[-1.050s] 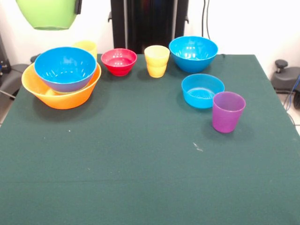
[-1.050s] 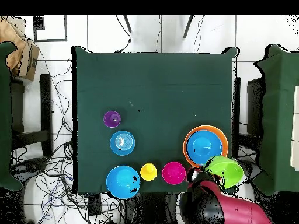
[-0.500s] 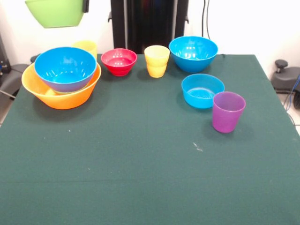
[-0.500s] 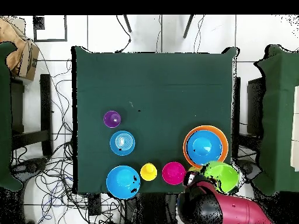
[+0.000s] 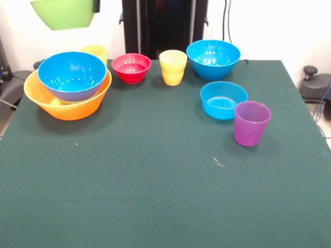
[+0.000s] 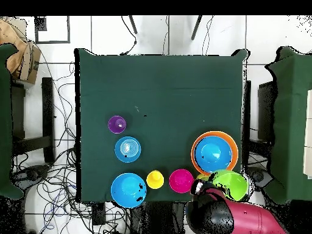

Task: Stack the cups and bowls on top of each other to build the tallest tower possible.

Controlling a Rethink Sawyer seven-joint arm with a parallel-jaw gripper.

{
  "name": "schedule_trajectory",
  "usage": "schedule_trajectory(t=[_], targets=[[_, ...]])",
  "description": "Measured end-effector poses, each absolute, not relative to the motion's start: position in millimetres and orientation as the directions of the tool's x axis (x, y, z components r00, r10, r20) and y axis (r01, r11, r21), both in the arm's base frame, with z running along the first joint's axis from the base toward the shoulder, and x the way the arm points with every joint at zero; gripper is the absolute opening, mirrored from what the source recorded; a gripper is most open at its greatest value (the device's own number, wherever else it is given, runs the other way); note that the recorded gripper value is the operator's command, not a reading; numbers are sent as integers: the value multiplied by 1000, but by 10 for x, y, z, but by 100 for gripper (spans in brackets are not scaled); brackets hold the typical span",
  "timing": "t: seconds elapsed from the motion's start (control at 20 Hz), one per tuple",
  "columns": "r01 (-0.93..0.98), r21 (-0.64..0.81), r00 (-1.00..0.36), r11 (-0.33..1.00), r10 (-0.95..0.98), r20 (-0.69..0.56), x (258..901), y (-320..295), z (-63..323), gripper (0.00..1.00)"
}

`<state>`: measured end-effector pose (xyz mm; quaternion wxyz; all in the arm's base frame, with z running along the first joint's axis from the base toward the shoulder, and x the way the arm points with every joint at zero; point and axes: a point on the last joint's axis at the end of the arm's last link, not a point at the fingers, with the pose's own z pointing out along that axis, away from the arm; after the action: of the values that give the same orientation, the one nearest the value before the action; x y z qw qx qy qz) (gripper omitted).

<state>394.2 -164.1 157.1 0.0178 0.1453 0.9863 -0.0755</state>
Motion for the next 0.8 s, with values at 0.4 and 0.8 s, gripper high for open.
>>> schedule_trajectory(t=[0.4, 0.8], targets=[[279, -137, -960, 951, 273, -63, 3979, -1624, 1569, 0], [276, -115, -951, 954, 254, -178, 4134, -1635, 1562, 0]])
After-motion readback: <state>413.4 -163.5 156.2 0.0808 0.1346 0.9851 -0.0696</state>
